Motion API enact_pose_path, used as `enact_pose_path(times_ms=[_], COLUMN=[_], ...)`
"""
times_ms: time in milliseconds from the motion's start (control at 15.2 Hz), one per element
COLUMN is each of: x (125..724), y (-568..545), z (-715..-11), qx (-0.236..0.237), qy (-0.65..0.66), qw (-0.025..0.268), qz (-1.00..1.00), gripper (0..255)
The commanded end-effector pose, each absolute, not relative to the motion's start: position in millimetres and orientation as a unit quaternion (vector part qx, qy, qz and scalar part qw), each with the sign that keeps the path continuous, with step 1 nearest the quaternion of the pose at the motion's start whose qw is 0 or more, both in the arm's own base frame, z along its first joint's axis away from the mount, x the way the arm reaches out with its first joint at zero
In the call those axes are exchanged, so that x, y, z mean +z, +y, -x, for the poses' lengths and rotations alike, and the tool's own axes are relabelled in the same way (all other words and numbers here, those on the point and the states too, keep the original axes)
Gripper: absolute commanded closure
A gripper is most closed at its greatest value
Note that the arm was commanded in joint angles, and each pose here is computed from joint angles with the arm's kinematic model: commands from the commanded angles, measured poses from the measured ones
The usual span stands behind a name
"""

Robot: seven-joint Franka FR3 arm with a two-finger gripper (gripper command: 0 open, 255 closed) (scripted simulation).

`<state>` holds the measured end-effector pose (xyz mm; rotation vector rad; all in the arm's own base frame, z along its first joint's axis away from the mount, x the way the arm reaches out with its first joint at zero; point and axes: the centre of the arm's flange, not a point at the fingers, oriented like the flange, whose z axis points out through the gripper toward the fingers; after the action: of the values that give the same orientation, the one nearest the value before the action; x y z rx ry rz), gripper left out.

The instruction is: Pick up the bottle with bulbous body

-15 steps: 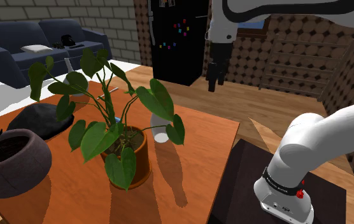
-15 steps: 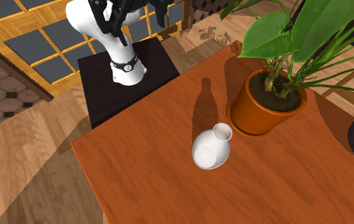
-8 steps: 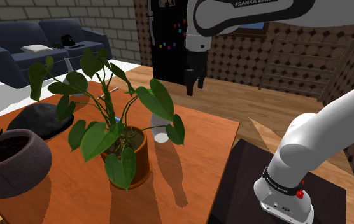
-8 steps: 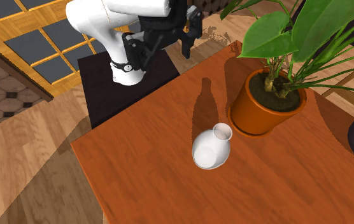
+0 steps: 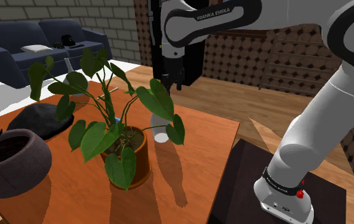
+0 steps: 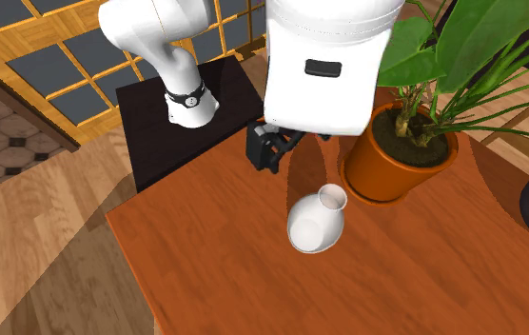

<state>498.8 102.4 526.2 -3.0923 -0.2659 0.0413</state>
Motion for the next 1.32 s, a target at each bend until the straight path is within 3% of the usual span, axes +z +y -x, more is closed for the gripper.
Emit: enact_pose_path(times_ms=[0, 330, 990, 1056, 1254], x=[516, 495, 455, 455, 455], y=[113, 135, 135, 135, 136], z=[-522, -579, -579, -580, -580], qx=[0.010, 0.004, 0.003, 0.004, 0.004], qy=[-0.087, -0.092, -0.092, -0.092, -0.092], qw=[0.016, 0.009, 0.009, 0.009, 0.009], qz=[0.996, 0.996, 0.996, 0.996, 0.996], gripper=[0, 0, 0, 255, 255])
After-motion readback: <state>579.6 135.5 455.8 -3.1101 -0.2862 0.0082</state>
